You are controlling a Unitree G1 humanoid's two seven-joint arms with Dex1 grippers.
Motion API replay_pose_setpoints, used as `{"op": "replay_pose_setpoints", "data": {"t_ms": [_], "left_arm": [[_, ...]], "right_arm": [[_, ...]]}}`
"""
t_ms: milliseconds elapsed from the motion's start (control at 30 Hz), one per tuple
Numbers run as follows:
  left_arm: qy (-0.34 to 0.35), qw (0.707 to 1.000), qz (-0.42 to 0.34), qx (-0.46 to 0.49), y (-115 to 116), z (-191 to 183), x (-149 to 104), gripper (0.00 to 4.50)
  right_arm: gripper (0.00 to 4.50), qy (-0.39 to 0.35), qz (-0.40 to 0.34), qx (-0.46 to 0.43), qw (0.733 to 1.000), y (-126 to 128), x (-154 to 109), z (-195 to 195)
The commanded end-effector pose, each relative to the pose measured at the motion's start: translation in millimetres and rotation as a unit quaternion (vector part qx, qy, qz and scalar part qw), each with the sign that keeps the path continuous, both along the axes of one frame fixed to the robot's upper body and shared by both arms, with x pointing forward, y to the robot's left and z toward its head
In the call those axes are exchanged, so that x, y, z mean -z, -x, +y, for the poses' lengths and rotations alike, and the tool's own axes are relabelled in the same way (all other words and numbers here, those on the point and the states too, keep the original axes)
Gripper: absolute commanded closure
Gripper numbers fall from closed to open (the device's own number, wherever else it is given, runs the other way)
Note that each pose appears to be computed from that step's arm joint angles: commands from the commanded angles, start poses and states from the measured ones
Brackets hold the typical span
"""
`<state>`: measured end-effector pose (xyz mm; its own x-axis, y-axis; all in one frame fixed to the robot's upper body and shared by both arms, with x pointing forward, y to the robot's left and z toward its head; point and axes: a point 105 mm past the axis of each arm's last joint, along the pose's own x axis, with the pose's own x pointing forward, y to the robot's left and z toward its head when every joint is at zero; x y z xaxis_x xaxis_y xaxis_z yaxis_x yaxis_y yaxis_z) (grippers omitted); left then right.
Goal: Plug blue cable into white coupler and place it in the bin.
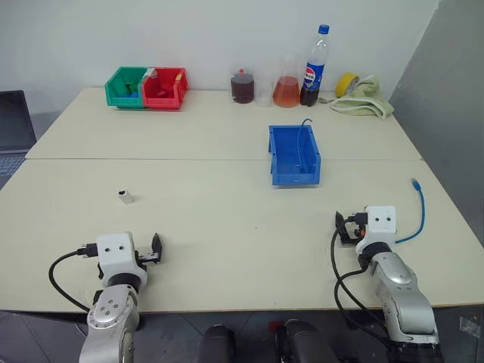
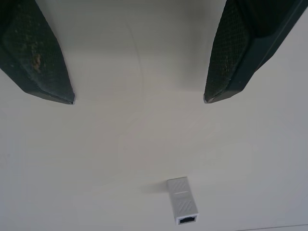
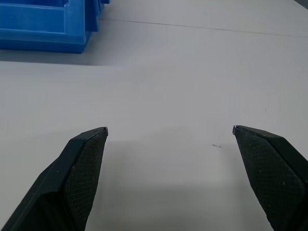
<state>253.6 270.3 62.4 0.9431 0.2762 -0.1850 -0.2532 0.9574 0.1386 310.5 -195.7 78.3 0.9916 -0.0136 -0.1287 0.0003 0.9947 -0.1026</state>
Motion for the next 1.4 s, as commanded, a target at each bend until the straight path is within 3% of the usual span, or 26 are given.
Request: {"op": "replay_pose_setpoints", "data": {"t_ms": [33, 800, 1033, 1167, 1233, 1400], "left_arm": [[-0.018, 1.0, -0.025, 0.002, 0.4, -1.5, -15.3, 0.0], [0.0, 0.999, -0.037, 0.001, -0.1, -5.9, -14.1, 0.0], [0.001, 0.991, -0.061, 0.123, -20.3, -44.1, -33.5, 0.0], [-0.004, 0.954, -0.083, 0.289, -40.8, -97.1, -59.1, 0.0], [-0.008, 0.919, -0.086, 0.386, -46.4, -127.7, -68.9, 0.0], [-0.027, 0.777, -0.091, 0.622, -41.8, -203.6, -98.7, 0.0]], "right_arm": [[0.06, 0.005, -0.025, 0.001, 1.0, 1.2, -14.4, -0.2], [0.06, 0.006, -0.032, -0.002, 0.999, -3.0, -17.0, 0.7], [0.06, 0.01, -0.041, 0.012, 0.999, 0.1, -23.6, -7.4], [0.06, 0.011, -0.052, 0.023, 0.998, 4.4, -33.5, -12.6], [0.06, 0.008, -0.058, 0.028, 0.998, 5.2, -39.8, -14.1], [0.06, 0.023, -0.069, 0.033, 0.997, 7.9, -57.8, -21.1]]}}
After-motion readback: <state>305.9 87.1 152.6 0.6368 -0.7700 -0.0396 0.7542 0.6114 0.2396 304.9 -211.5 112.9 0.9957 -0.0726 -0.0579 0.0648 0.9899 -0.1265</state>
